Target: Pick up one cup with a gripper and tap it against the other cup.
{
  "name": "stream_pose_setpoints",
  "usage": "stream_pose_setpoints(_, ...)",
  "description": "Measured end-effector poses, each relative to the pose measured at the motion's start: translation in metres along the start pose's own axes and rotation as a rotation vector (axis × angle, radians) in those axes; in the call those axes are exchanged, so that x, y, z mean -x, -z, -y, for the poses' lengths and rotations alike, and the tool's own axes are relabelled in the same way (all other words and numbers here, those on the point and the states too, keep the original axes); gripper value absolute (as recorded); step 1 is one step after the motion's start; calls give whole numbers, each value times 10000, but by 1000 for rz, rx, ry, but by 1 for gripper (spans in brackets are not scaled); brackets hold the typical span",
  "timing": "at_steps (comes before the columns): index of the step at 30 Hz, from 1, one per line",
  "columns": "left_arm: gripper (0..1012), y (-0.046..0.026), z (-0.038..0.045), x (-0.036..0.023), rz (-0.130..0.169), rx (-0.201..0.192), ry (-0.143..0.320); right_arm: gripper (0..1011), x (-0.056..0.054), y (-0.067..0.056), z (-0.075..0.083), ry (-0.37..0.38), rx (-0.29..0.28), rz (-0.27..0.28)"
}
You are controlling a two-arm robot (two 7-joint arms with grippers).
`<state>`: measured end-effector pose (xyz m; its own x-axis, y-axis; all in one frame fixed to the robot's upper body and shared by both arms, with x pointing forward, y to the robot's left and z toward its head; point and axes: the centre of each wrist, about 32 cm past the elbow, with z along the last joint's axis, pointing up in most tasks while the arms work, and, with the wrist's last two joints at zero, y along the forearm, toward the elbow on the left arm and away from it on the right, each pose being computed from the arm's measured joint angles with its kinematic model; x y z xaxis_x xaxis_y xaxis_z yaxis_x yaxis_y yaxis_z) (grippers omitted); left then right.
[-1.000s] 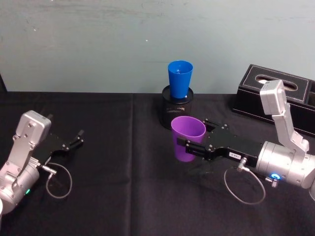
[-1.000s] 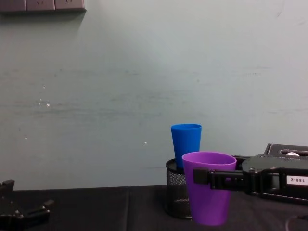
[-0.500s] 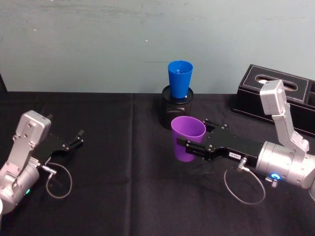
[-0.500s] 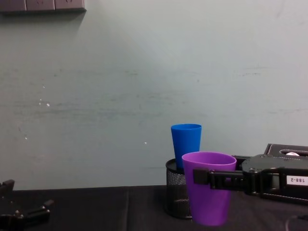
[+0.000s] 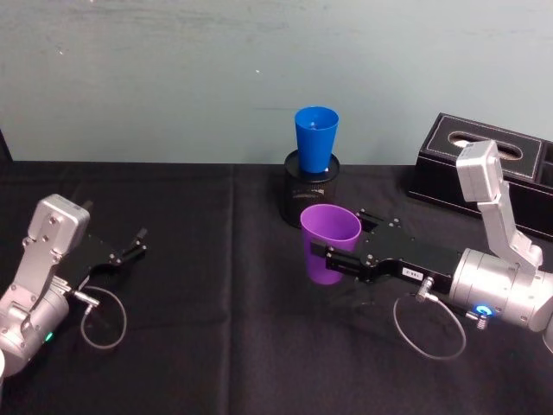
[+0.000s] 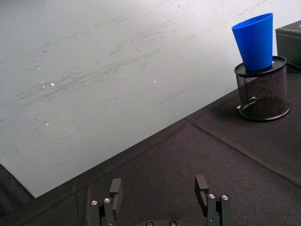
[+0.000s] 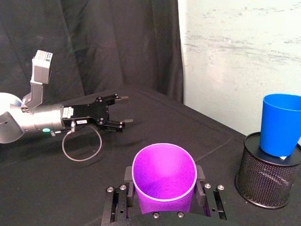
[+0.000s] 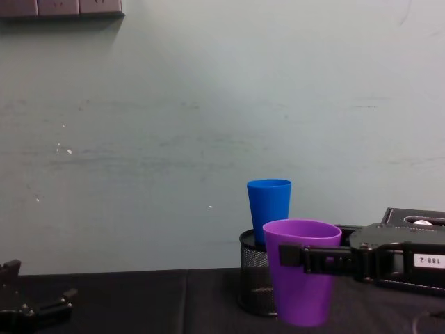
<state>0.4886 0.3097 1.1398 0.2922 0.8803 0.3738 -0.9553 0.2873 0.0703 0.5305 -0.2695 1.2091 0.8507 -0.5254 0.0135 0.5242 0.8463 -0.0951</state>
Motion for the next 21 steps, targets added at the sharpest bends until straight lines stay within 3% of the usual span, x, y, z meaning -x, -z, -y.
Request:
stream_pose_setpoints(10,1012,0,0,0,0,0,0,732,5,15,-4,-2,0,6)
stream_pose_setpoints(21,1011,0,0,0,0,0,0,732,16,218,-41,-13,4,16)
